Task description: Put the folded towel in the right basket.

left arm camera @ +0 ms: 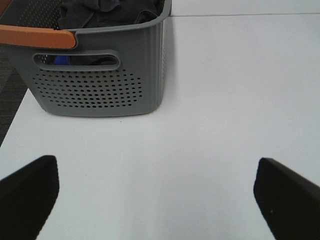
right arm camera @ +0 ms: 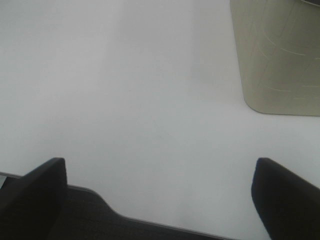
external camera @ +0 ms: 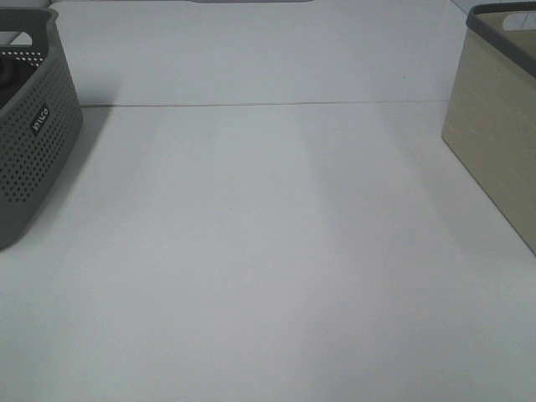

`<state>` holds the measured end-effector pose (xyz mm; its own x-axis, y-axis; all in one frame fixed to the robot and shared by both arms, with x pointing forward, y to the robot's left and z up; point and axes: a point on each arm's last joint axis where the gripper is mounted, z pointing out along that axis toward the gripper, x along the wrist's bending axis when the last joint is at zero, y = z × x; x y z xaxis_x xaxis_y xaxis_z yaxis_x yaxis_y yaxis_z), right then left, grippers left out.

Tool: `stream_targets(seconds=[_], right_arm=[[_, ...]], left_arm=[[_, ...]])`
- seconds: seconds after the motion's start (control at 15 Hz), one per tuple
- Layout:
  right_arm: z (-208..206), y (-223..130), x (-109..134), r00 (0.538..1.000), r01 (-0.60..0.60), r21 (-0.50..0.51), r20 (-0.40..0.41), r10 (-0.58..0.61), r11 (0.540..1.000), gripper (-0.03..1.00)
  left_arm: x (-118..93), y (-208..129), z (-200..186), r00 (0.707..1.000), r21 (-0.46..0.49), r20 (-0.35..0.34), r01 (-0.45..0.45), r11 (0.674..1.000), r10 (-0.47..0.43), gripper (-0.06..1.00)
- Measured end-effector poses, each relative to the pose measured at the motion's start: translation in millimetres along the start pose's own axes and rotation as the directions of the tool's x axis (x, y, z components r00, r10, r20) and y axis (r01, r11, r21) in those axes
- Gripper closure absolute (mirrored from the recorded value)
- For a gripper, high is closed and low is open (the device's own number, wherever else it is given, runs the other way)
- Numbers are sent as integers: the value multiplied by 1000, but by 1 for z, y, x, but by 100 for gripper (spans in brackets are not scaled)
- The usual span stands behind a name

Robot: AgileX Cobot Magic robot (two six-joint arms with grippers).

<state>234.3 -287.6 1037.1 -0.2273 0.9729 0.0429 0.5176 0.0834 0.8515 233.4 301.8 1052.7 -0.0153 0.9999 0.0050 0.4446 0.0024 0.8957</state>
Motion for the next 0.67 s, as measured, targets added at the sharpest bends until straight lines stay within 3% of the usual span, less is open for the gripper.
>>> stream_targets(seconds=[0.27,0.67], right_arm=[[1,1,0,996,-49,-8,73,50,999,0],[1,1,0,995,-53,-8,79,54,999,0]], left_arm=[[0,0,0,1000,0,5,3,1000,-3,-5],[0,0,0,1000,0,5,3,1000,-3,-5]])
